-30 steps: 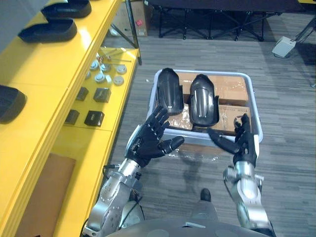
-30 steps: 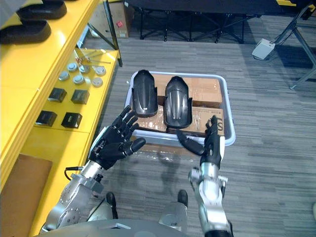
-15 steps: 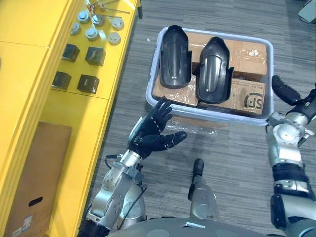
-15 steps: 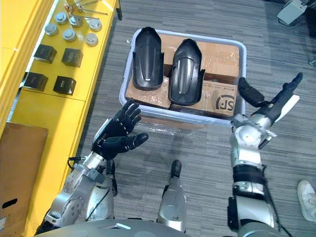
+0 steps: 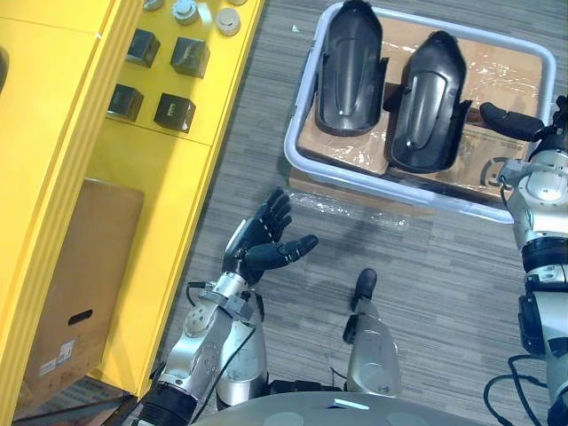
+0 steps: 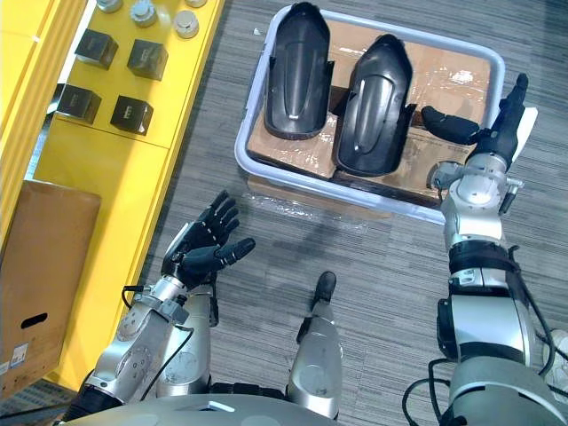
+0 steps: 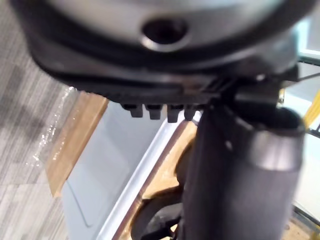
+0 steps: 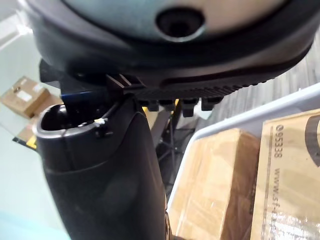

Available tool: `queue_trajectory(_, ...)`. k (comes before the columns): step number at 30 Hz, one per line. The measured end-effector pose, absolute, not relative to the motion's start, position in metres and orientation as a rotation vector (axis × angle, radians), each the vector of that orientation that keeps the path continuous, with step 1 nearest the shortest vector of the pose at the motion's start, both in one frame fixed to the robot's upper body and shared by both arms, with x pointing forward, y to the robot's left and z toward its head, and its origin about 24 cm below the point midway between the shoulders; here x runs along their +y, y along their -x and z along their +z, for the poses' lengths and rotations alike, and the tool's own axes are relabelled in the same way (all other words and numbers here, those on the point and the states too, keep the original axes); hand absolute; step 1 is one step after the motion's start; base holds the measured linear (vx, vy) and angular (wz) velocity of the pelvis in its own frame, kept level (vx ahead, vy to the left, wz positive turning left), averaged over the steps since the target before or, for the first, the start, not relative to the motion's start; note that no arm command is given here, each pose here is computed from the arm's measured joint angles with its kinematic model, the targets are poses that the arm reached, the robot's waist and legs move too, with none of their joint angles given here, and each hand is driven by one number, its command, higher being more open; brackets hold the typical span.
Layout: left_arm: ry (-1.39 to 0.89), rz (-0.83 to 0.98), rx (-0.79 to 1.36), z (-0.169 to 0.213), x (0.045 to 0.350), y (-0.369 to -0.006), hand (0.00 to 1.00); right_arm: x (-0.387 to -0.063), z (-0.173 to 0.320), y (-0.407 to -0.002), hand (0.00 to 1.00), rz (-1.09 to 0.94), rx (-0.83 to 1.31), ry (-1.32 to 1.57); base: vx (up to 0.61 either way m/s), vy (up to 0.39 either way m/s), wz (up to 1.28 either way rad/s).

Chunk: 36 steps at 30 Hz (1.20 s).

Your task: Walk over and take three plastic housings, then place them on the shelf

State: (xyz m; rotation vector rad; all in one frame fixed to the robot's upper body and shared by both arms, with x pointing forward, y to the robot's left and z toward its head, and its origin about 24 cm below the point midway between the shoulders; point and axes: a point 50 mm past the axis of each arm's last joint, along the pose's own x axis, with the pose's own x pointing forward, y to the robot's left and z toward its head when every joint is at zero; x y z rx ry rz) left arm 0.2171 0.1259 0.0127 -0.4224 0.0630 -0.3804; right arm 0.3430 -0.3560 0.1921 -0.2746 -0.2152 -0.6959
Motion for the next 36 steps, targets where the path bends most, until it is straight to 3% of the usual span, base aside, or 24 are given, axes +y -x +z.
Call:
queue_trajectory(7,0.44,-0.369,0.075,0.009,0.123,-0.216,1.0,-0.366,0.21,-0.345,1.0,-0.688,-0.179,0.319,-0.02,-0.007,0.08)
queue_trajectory(13,0.45,-0.367,0.071,0.009,0.12,-0.216,1.0,-0.379,0.179,-0.342,1.0,-0.661,0.065,0.306,-0.03,-0.022,0.1)
queue_trajectory(14,0.449,-0.355,0.073,0.009,0.121,-0.216,1.0,-0.381,0.173,-0.341,0.0,-0.649,0.1,0.302,-0.03,-0.023,0.05)
queue_trajectory(30,0.434,-0.328,0.098,0.006,0.122,-0.213,1.0,-0.394,0.154,-0.332,0.0,-0.664,0.29,0.27,-0.02,-0.037,0.01)
queue_trajectory(36,0.422,-0.303,0.09,0.008,0.128,-0.213,1.0,-0.396,0.159,-0.331,0.0,-0.756,0.247,0.275,0.01,-0.012,0.0)
